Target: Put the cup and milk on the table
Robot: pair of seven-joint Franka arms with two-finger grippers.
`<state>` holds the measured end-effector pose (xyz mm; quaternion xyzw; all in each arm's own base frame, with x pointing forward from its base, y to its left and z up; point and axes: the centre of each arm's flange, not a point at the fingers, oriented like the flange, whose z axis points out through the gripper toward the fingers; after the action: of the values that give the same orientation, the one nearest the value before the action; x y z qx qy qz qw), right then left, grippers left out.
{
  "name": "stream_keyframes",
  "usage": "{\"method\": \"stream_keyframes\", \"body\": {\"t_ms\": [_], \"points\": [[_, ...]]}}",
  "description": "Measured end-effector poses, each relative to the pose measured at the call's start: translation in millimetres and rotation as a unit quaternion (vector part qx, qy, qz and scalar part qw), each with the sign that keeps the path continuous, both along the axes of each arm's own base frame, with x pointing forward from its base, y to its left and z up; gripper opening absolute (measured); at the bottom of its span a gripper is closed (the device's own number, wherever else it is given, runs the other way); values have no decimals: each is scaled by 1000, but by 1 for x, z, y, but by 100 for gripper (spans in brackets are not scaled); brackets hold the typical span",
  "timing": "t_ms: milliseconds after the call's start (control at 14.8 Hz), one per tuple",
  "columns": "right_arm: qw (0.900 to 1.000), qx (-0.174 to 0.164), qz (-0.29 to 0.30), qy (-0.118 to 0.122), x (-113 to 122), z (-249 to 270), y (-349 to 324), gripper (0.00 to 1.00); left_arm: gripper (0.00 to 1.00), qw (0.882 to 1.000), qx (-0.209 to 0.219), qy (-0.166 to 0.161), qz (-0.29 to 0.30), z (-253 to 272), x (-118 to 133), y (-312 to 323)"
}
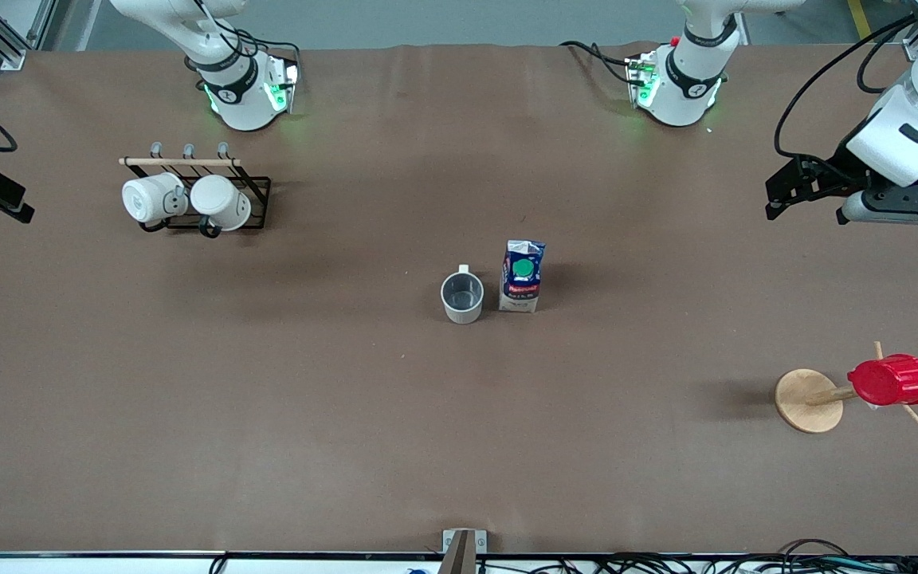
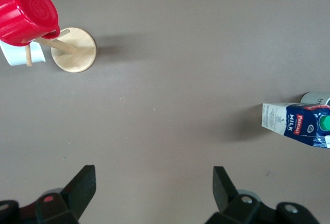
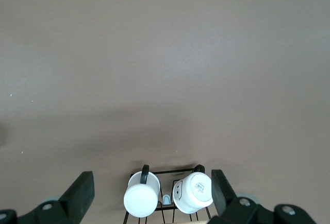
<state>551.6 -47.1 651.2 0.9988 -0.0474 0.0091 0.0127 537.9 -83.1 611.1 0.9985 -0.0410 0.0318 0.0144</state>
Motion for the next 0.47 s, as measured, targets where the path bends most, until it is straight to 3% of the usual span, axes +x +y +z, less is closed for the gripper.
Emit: {"method": "stream_keyframes", "body": {"t_ms": [472], "points": [[1000, 0, 0, 0, 0, 0, 0, 100, 100, 1000, -17, 13, 5, -12, 12, 0]]}}
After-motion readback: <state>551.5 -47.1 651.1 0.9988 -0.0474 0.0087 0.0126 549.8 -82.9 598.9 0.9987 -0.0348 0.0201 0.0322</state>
